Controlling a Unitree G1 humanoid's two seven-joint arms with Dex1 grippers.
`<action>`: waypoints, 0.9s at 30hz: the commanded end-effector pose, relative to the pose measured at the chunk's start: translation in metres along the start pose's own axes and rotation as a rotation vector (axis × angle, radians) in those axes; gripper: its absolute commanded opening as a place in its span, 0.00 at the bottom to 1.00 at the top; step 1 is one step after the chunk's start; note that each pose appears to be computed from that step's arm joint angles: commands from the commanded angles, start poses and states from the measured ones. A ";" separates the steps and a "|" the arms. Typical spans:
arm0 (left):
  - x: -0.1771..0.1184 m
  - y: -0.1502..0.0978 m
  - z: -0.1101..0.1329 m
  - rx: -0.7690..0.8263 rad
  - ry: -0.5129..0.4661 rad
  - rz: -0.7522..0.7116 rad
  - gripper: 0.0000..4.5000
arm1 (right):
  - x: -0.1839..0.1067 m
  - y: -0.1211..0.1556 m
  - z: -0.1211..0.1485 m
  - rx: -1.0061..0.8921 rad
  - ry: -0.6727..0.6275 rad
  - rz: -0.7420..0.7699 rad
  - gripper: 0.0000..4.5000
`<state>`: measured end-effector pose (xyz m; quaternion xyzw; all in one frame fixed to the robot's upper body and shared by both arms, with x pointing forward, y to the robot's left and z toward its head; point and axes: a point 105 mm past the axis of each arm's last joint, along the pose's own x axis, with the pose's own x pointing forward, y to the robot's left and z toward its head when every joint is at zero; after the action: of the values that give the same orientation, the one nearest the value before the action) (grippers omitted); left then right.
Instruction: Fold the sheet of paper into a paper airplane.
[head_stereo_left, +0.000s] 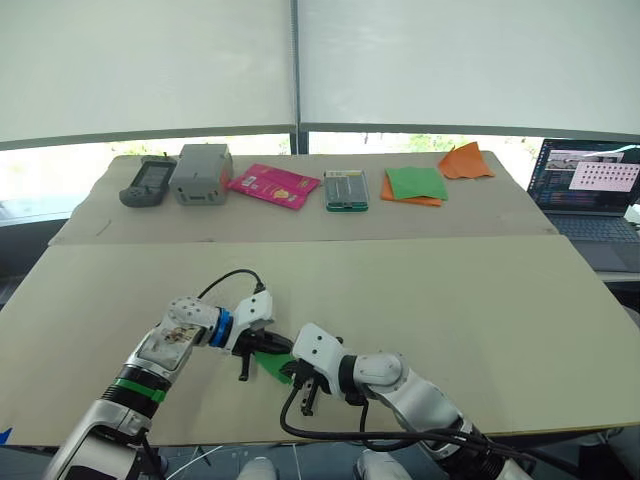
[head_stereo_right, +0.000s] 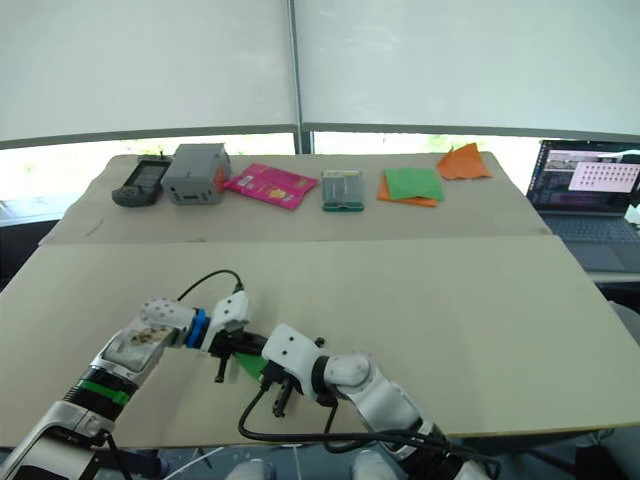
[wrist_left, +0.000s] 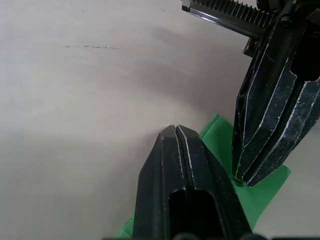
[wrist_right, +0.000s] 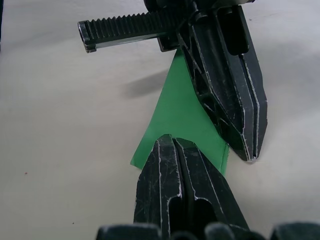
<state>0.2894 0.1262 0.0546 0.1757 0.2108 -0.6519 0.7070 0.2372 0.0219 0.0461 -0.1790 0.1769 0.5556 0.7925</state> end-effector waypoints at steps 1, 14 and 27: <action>0.003 -0.009 -0.004 0.040 0.030 -0.062 0.00 | 0.000 -0.002 -0.050 0.109 0.202 -0.041 0.01; -0.006 0.003 -0.027 0.073 0.153 0.020 0.00 | 0.000 -0.004 -0.048 0.103 0.201 -0.046 0.01; -0.024 0.000 -0.054 0.014 0.220 0.053 0.00 | -0.005 -0.004 -0.051 0.109 0.208 -0.053 0.01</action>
<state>0.2905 0.1404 0.0530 0.2485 0.1873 -0.6507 0.6926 0.2377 0.0213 0.0452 -0.1783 0.1848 0.5460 0.7974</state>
